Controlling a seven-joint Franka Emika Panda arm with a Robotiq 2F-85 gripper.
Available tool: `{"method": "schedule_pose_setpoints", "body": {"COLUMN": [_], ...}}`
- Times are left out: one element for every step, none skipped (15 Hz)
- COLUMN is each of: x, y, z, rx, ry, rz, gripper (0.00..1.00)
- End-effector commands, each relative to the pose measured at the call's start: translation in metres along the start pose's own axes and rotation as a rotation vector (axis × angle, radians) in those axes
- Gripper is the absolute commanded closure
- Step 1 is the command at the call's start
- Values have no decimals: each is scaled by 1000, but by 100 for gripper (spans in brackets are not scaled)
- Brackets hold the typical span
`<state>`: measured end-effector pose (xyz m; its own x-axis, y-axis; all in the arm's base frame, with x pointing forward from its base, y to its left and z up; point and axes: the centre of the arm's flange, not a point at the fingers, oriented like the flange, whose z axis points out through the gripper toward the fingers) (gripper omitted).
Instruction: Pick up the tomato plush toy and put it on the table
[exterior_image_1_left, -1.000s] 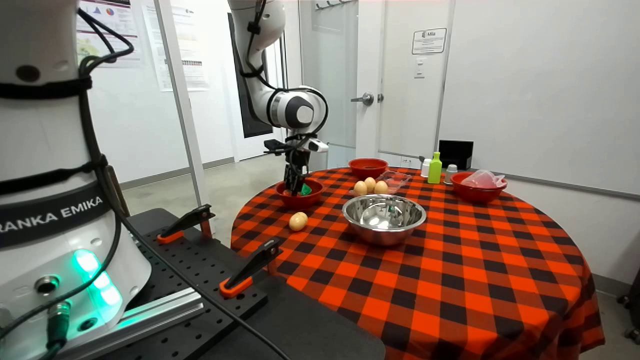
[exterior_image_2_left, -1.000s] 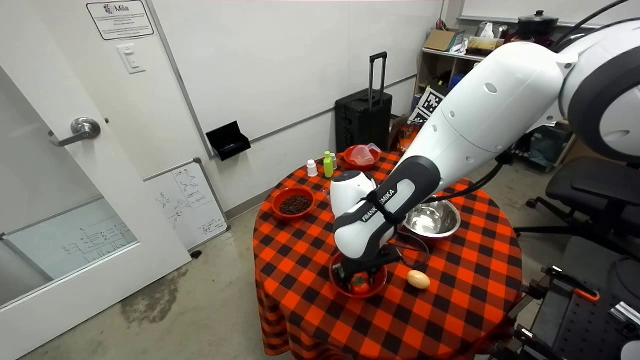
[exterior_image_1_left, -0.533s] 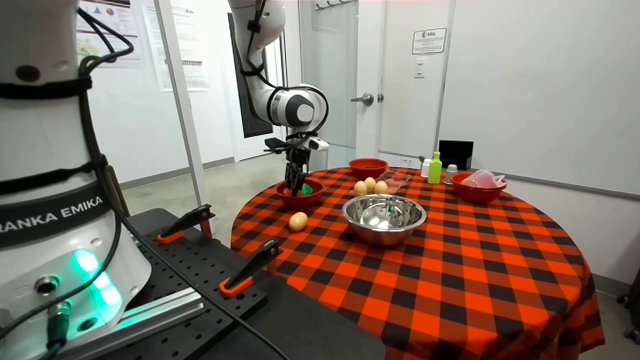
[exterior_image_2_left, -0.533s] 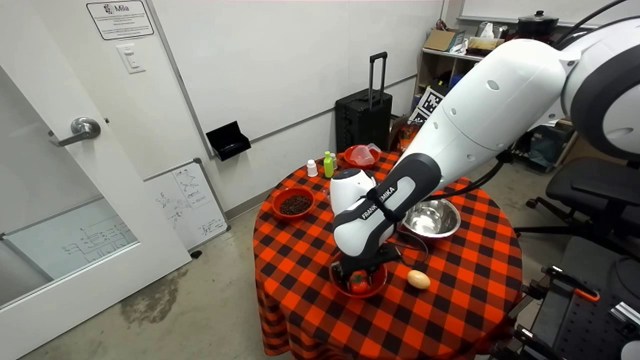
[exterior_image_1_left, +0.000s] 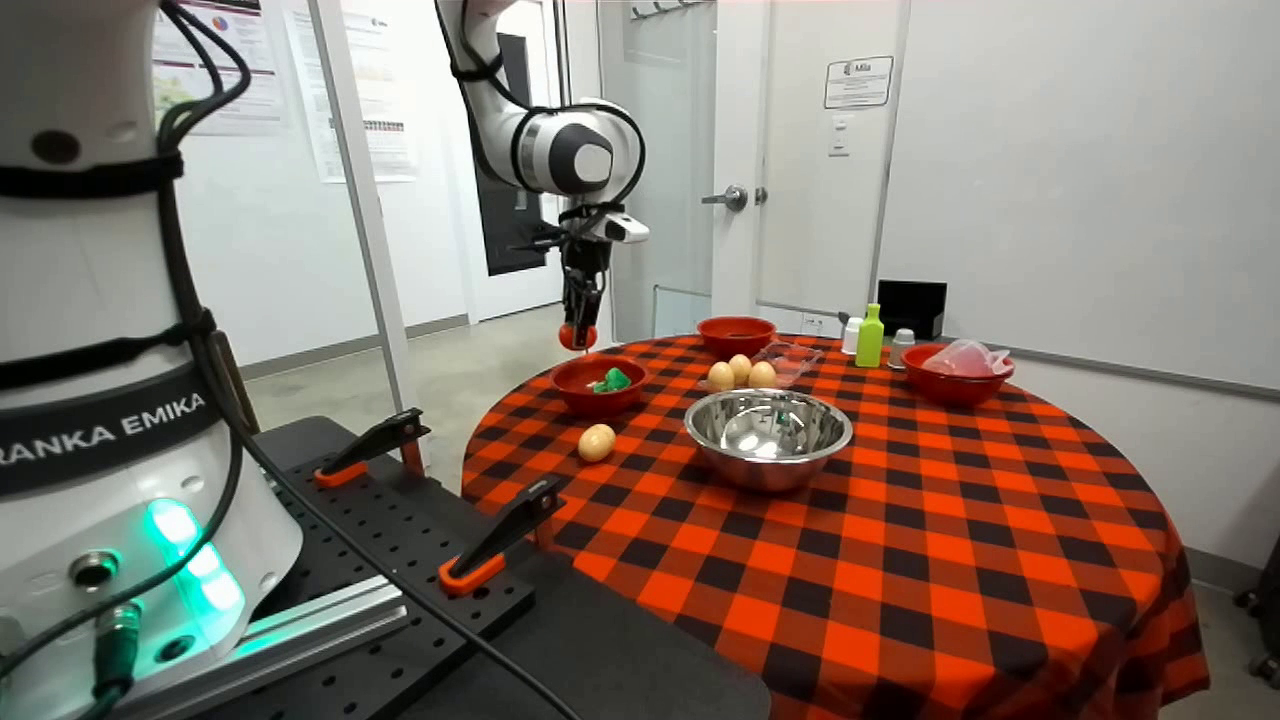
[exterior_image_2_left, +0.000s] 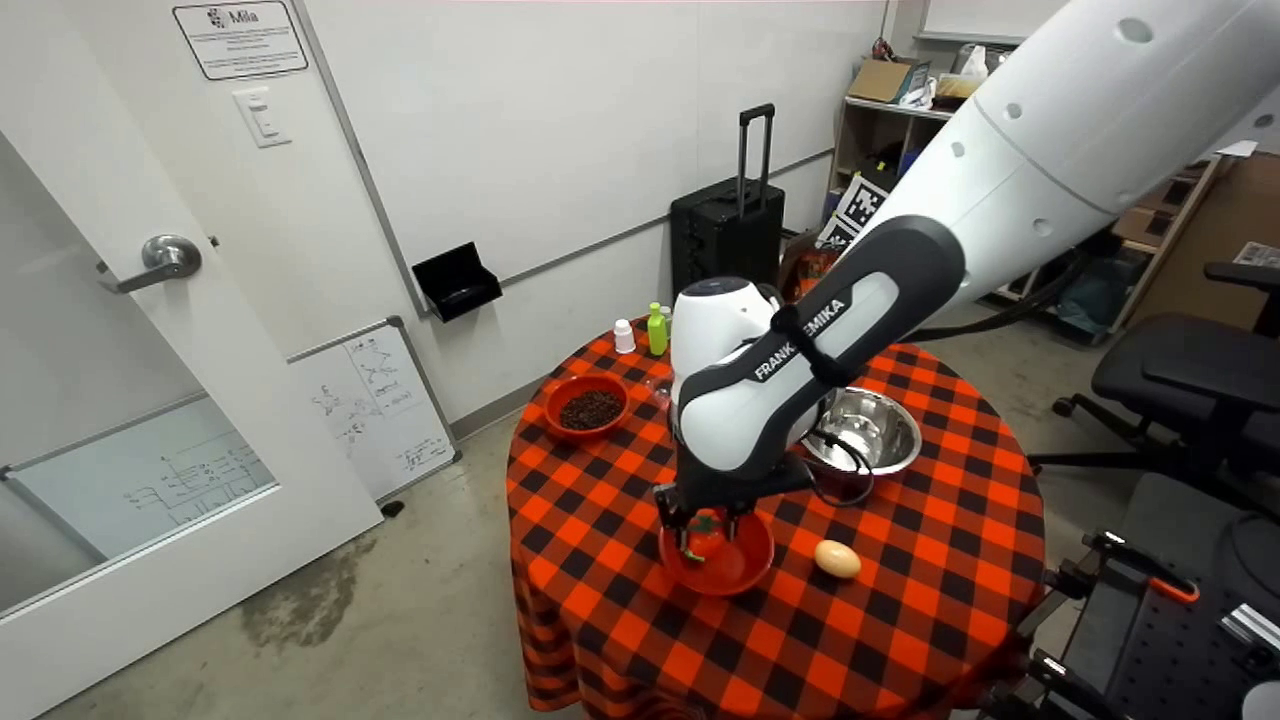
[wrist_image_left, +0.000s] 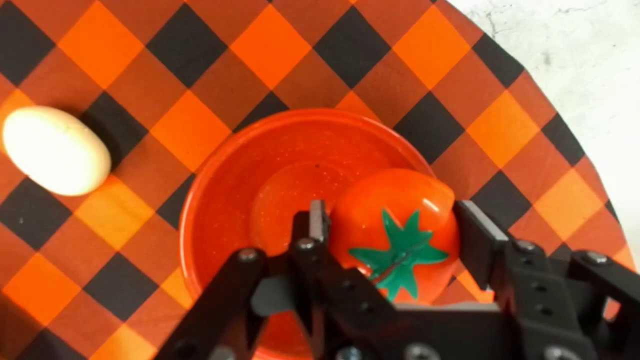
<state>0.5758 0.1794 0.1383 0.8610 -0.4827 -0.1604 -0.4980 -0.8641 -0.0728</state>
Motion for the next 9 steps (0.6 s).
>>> {"method": "schedule_pose_setpoints", "body": {"x": [-39, -42, -43, -44, -43, -43, -42, -41, -40], "y": [36, 45, 58, 70, 85, 99, 114, 126, 137], "z": [-41, -46, -50, -54, -55, -56, -55, -53, -50], "rx": [16, 12, 9, 3, 4, 3, 3, 1, 3], "ry": [31, 37, 44, 49, 50, 50, 46, 42, 36], "rz": [57, 76, 102, 124, 154, 181, 208, 229, 249], "gripper": [62, 62, 62, 62, 62, 62, 62, 62, 62]}}
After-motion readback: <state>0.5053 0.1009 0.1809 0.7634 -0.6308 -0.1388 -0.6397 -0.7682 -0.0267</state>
